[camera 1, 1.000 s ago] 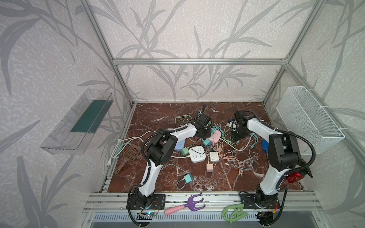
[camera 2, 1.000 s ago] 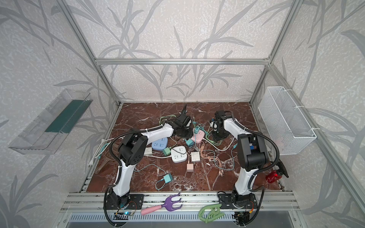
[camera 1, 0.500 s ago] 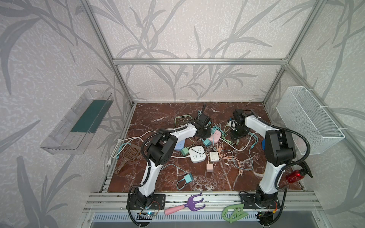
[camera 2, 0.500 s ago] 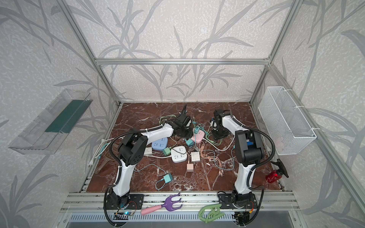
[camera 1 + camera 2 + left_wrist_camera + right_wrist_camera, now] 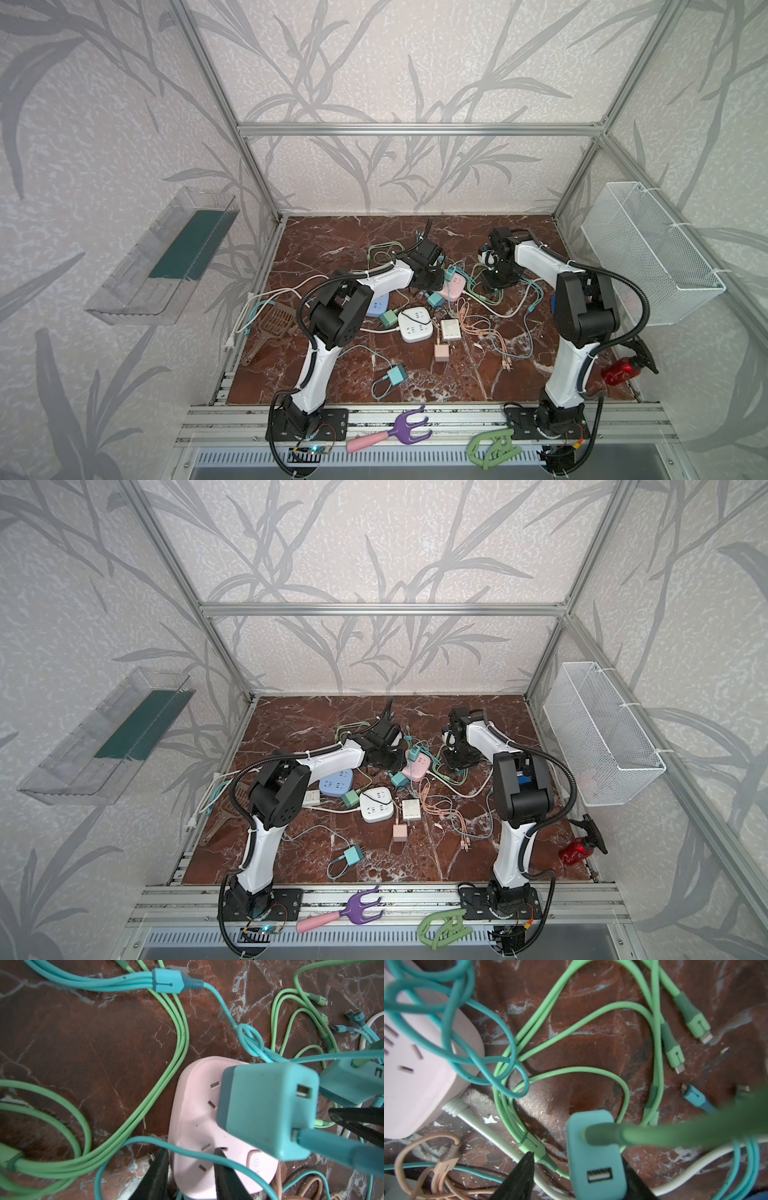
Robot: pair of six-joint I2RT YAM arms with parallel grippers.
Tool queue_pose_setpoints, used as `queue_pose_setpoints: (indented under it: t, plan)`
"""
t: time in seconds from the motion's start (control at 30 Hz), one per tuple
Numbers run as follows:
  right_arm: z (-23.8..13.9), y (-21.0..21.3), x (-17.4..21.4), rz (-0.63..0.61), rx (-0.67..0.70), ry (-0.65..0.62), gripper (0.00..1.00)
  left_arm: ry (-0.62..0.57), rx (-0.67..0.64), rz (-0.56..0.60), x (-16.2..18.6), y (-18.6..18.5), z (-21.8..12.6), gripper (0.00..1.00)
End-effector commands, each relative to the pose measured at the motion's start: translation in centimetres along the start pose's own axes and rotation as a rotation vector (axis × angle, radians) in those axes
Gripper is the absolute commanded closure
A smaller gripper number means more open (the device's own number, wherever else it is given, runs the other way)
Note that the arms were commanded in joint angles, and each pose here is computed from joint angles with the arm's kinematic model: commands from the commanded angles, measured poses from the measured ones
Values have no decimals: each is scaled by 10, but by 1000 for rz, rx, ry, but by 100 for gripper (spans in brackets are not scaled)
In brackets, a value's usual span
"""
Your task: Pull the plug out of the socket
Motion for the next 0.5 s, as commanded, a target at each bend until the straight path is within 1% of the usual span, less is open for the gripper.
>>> queue_pose_setpoints:
  t: [0.0, 0.23, 0.47]
  plan:
    - [-19, -2, -4, 24, 7, -53, 39, 138, -118, -8, 29, 23, 11, 63]
    - [-27, -6, -2, 31, 66, -47, 37, 138, -124, -7, 29, 25, 9, 63]
    - [-53, -7, -2, 36, 124, -108, 35, 137, -121, -10, 29, 25, 9, 63]
Point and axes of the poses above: each gripper's point midway between its finger pads, its own z axis out along the fingers, its own y axis along the line the jaws close on, x = y × z, the point moved 10 cm from there along -z, back along the fingers, and after that the axes turned 9 degrees about -z, right-handed, at the moved point
